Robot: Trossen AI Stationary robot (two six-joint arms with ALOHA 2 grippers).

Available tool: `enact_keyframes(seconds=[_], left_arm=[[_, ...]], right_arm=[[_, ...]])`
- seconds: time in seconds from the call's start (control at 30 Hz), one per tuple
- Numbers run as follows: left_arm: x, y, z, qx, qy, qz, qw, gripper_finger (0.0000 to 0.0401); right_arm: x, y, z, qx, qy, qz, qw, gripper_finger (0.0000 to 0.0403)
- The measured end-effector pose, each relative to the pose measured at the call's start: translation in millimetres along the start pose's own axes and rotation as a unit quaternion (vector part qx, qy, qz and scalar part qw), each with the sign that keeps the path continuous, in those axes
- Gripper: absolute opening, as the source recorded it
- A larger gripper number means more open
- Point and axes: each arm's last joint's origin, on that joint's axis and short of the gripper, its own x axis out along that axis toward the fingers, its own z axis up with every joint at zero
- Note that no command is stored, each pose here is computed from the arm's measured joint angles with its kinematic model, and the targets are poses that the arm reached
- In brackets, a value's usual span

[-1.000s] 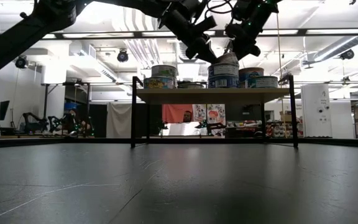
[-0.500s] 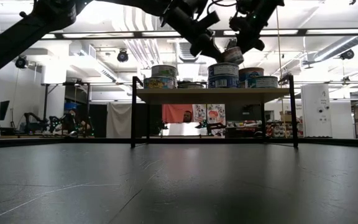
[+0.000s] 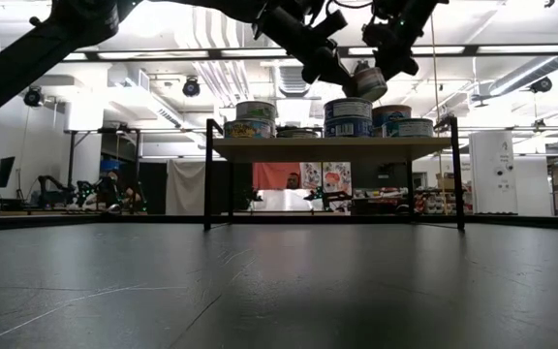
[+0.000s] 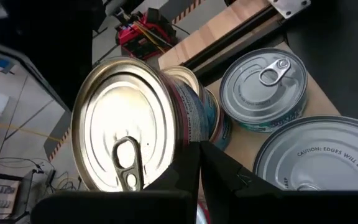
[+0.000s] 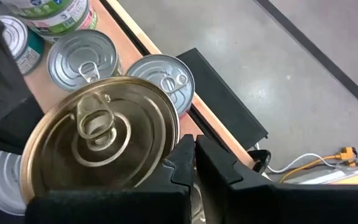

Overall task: Stack canned seafood by type on shelf
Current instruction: Stack the blue pink tuna can on top of the blue pink tuna can on the shelf

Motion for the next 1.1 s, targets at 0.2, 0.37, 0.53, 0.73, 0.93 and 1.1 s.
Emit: enact_keyframes(seconds=[0.2, 0.37, 0.53, 0.73, 0.93, 1.1], left_arm=[[0.1, 0.3, 1.5, 0.002, -0.004, 0.004, 1.000, 0.0000], [0.1, 0.9, 3.3, 0.004, -0.015, 0.006, 1.000, 0.0000], [0.6, 2.1, 5.7, 0.006, -0.028, 0.013, 0.999, 0.0000], [5.0, -0.4, 5.4, 0.005, -0.029, 0.011, 0.999, 0.0000], [5.1, 0.4, 6.3, 0.001, -0.036, 0.014, 0.999, 0.0000], [9.1, -2.5, 4.4, -0.005, -0.039, 0.003, 0.999, 0.0000]], right_arm=[[-12.6, 3.3, -1.9, -0.002, -0.014, -0.001, 1.000, 0.0009], [-19.5, 5.0, -5.0, 0.003, -0.012, -0.002, 1.000, 0.0009], [-17.1, 3.9, -7.9, 0.005, 0.004, -0.021, 1.000, 0.0009], [-8.9, 2.6, -12.6, 0.007, 0.023, -0.027, 0.999, 0.0009], [-6.3, 1.8, -14.7, 0.008, 0.030, -0.037, 0.999, 0.0009], [-9.4, 2.5, -14.8, 0.007, 0.025, -0.037, 0.999, 0.0009]])
